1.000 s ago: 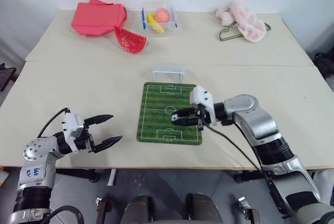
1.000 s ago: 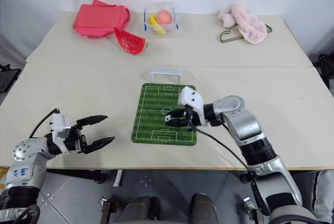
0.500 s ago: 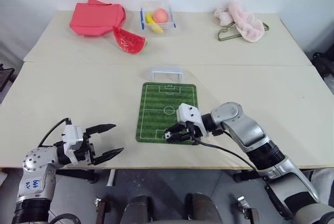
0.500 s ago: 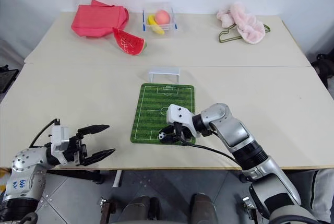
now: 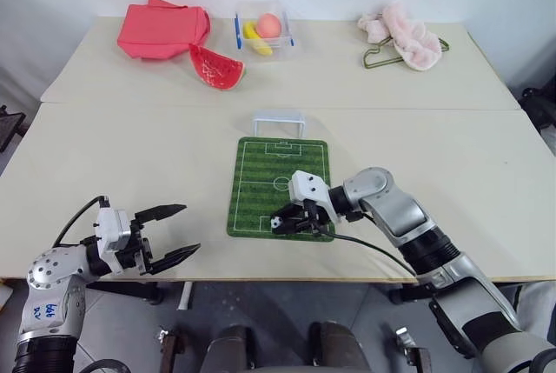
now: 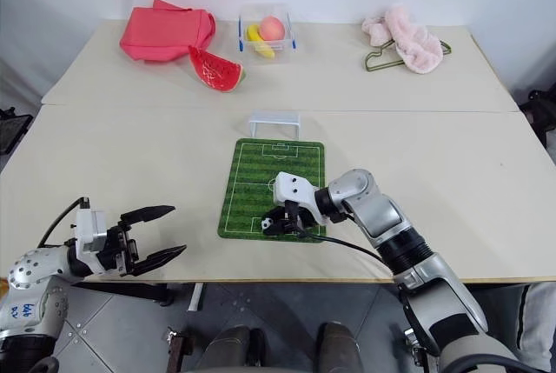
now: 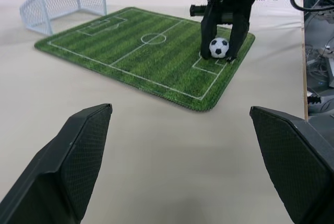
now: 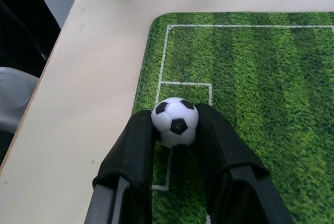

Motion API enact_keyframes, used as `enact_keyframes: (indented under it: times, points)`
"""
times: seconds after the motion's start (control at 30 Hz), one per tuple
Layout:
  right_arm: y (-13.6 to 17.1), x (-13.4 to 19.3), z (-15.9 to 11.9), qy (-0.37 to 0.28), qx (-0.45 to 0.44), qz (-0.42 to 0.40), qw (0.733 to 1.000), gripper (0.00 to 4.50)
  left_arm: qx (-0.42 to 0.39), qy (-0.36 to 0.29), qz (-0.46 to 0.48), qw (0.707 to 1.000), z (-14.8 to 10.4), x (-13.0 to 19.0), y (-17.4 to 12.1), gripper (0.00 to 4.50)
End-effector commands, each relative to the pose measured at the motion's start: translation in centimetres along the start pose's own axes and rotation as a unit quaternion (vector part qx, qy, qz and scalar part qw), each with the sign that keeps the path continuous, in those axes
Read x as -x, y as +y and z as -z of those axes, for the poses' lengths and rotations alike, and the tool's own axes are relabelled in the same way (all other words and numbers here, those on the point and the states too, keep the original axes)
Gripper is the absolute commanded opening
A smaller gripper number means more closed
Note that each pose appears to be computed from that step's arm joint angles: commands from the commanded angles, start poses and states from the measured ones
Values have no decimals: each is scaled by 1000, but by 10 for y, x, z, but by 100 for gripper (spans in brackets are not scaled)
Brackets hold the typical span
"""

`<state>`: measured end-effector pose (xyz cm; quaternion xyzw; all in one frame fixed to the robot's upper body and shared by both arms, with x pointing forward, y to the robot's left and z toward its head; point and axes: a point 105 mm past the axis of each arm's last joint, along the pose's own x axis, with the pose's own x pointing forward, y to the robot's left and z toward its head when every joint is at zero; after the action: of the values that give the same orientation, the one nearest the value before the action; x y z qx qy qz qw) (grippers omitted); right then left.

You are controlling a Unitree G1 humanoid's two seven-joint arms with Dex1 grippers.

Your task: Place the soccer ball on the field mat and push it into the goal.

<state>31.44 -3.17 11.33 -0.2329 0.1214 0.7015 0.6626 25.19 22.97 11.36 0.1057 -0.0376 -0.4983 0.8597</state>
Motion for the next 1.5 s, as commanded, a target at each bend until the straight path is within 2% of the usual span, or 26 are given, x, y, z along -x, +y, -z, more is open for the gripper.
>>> enact_keyframes:
  times: [0.03, 0.07, 0.3, 0.57, 0.73, 0.83, 0.93, 1.17, 1.2, 1.33, 1.5]
  points:
    - [-4, 3, -7, -6, 18, 3, 1000, 84, -11, -14, -6, 1000, -8, 1, 0, 450]
    - [-3, 3, -8, -7, 18, 2, 1000, 84, -11, -14, -6, 1000, -9, 1, 0, 450]
    - [-3, 2, -10, -14, 18, 8, 1000, 324, -8, -18, -5, 1000, -9, -5, 4, 450]
    - [-5, 7, -25, -24, 40, 13, 999, 324, -8, -20, -2, 1000, -10, -9, 7, 450]
    - [-5, 15, -54, -47, 67, 20, 996, 324, -8, -23, 2, 1000, -11, -10, 8, 450]
    - [-3, 18, -63, -53, 69, 22, 996, 324, -8, -23, 3, 1000, -11, -11, 8, 450]
    - [16, 19, -60, -52, 70, -1, 996, 265, -7, -25, 6, 1000, -11, -12, 8, 450]
    - [32, 8, -34, -25, 45, -14, 999, 24, -4, -25, 9, 1000, -11, -14, 9, 450]
    - [32, 6, -31, -23, 39, -14, 999, 2, -3, -25, 9, 1000, -11, -14, 9, 450]
    - [27, 1, -21, -17, 28, -8, 999, 2, -2, -25, 11, 1000, -11, -14, 9, 450]
    - [7, -4, -15, -17, 21, 24, 999, 2, -3, -23, 9, 1000, -12, -14, 10, 450]
